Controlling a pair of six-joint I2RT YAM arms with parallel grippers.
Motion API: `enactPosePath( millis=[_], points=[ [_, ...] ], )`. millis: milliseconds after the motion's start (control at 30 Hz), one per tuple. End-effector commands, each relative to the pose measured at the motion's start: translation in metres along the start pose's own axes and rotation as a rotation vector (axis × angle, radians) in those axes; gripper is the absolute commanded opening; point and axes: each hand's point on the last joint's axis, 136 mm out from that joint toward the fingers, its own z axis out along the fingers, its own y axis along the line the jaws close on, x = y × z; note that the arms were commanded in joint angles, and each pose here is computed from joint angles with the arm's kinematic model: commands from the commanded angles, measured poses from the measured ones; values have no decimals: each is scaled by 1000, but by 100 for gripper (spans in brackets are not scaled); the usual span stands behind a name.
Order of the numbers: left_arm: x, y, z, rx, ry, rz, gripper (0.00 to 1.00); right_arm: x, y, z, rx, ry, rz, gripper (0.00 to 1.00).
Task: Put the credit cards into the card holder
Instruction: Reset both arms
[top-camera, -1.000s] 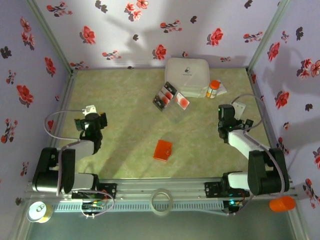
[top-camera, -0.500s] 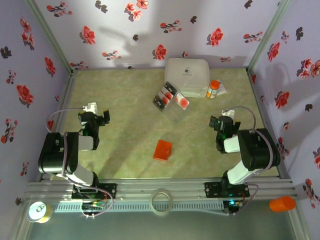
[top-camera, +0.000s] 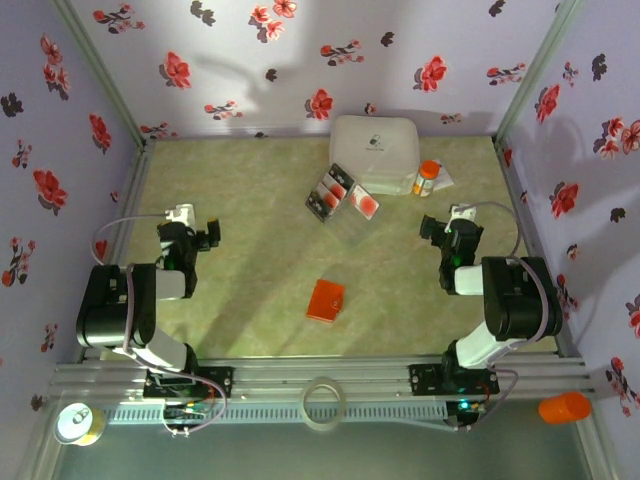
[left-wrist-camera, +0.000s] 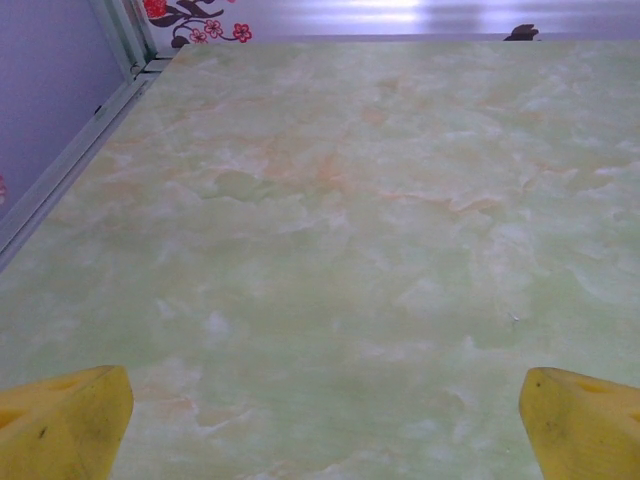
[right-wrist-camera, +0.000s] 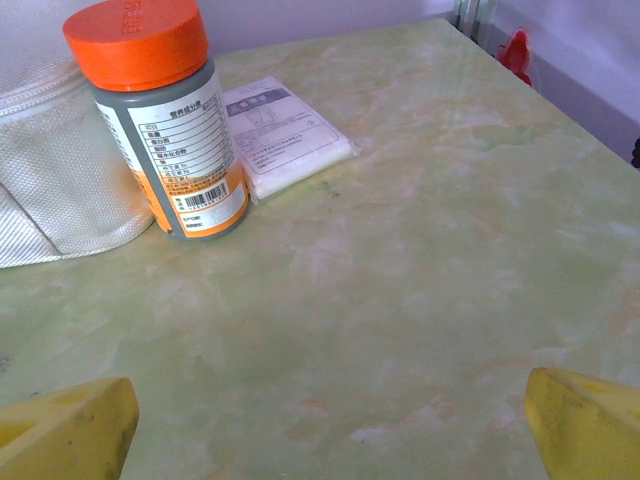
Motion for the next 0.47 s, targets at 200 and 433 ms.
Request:
enactPosePath(
  millis=[200, 433],
  points=[
    [-6, 1, 1, 4, -17, 3, 100, -5, 7, -3, -39, -15, -8, 99],
    [-7, 1, 0, 3, -27, 4, 100, -5, 6, -3, -33, -17, -1, 99]
  ],
)
